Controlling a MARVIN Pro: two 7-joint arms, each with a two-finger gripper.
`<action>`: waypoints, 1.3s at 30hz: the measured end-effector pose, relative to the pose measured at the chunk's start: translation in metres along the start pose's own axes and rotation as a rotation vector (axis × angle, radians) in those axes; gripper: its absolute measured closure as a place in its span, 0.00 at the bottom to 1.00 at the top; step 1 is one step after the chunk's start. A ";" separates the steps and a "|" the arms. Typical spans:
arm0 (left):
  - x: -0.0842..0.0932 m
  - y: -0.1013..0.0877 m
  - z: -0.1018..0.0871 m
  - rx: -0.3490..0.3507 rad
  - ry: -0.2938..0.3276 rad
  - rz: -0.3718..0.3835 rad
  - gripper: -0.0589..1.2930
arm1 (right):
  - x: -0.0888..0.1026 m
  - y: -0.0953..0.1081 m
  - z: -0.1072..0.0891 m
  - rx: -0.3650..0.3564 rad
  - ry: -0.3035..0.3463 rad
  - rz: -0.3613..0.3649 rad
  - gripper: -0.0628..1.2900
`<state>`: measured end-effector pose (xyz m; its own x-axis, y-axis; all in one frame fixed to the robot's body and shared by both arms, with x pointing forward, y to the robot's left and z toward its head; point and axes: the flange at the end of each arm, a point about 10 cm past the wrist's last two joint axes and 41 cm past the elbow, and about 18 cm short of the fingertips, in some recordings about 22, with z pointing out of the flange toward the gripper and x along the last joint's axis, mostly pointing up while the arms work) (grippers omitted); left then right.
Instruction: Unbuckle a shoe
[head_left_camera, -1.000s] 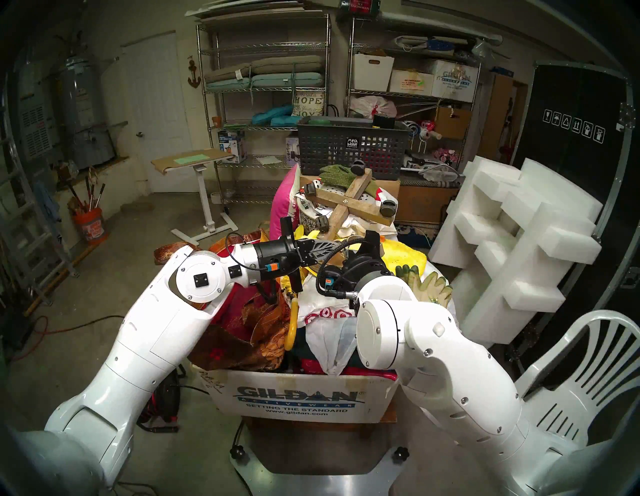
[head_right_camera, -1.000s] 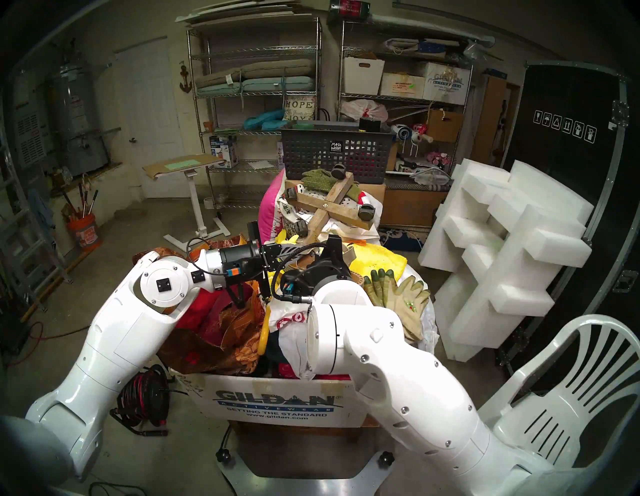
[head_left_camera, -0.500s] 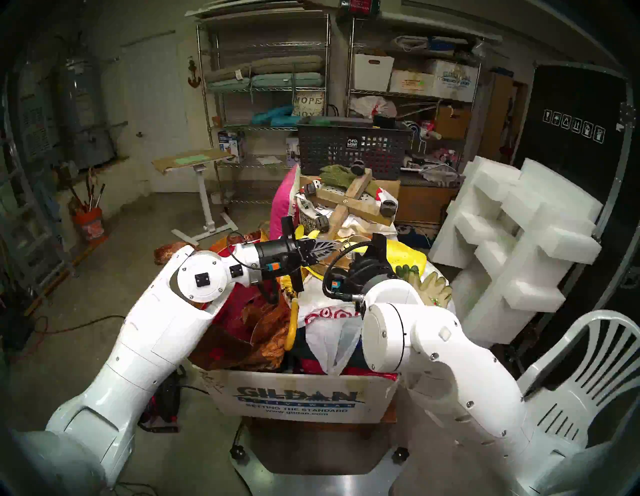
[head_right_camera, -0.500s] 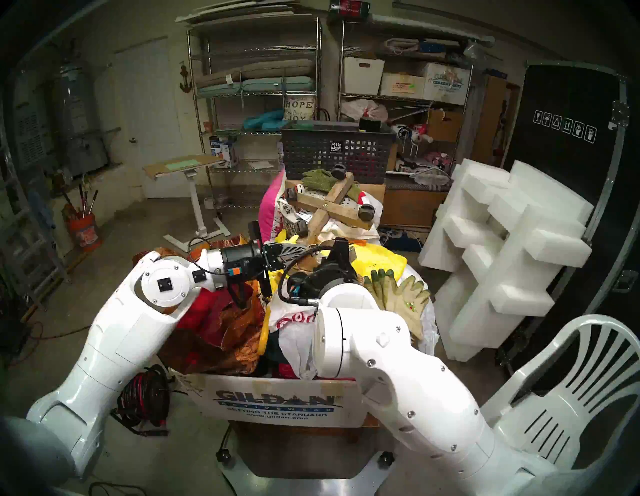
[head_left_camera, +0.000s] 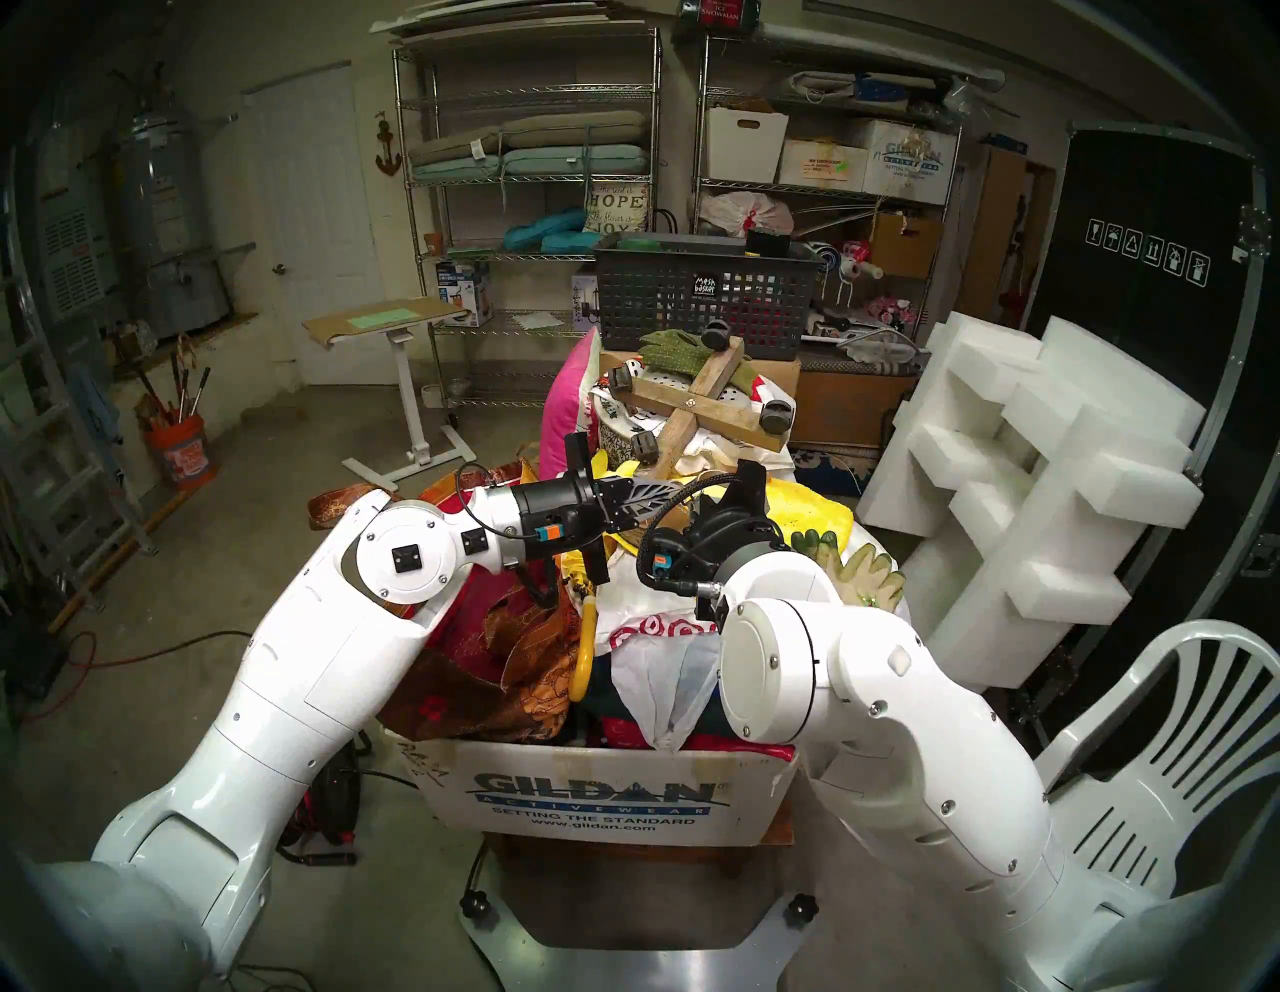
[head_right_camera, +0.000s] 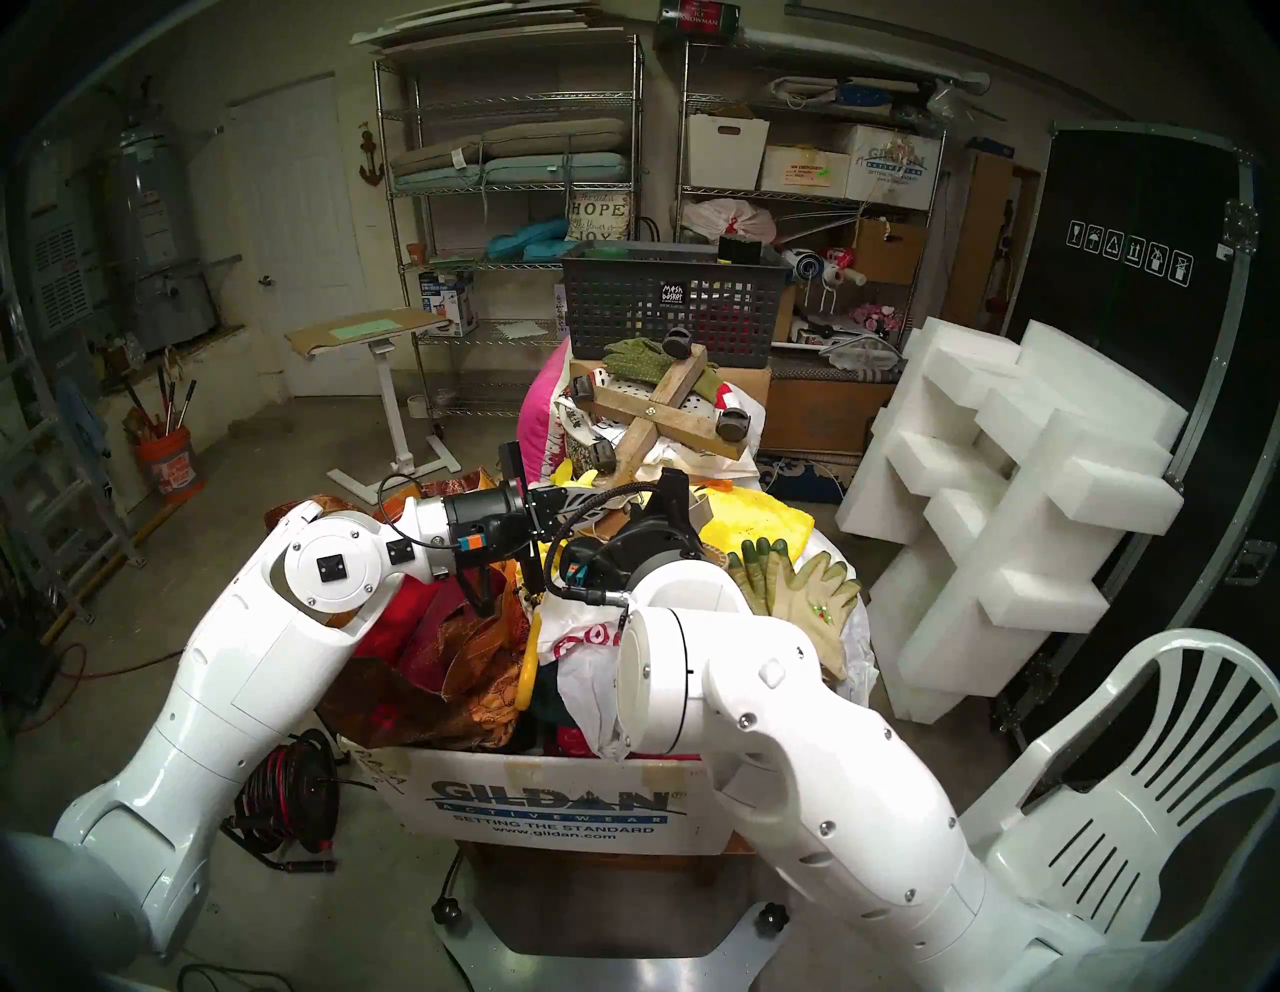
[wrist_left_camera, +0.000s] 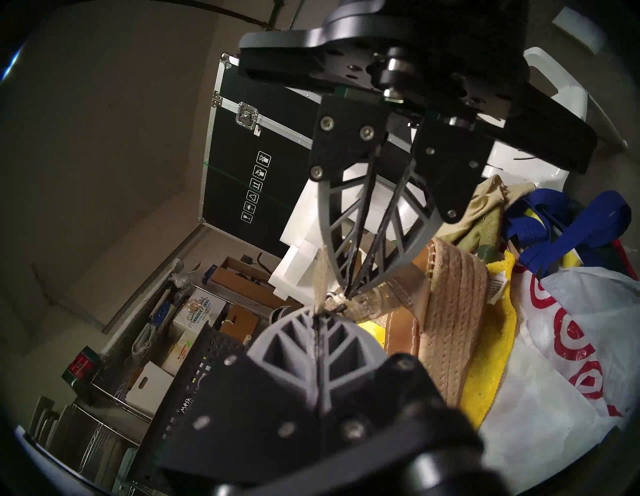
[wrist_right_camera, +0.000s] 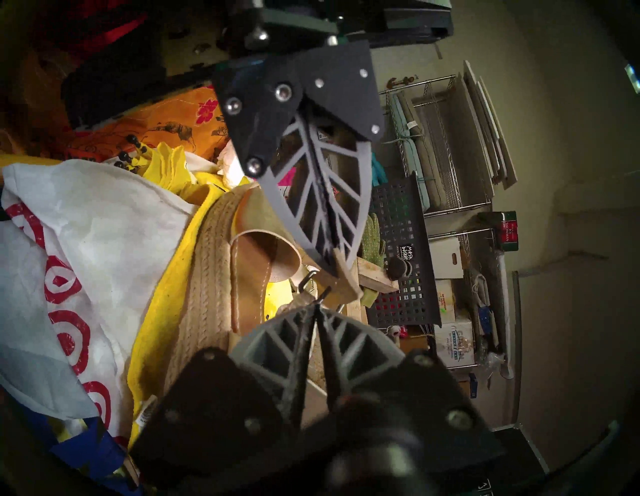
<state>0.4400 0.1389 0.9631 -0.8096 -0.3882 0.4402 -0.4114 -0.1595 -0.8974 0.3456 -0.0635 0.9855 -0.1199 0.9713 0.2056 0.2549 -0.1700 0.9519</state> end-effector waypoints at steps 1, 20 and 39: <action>0.000 0.000 0.000 0.000 0.000 0.000 0.97 | 0.001 0.000 0.001 0.001 0.001 0.000 0.83; 0.002 -0.001 -0.002 0.002 0.000 0.003 0.97 | 0.006 0.002 0.006 -0.019 -0.026 0.016 0.75; 0.002 0.000 -0.004 0.002 -0.006 0.002 0.97 | 0.007 0.003 0.006 -0.006 -0.024 0.028 0.75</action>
<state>0.4368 0.1419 0.9645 -0.8079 -0.3943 0.4380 -0.4086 -0.1608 -0.8984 0.3514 -0.0567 0.9888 -0.0895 0.9698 0.2269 0.2520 -0.1984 0.9472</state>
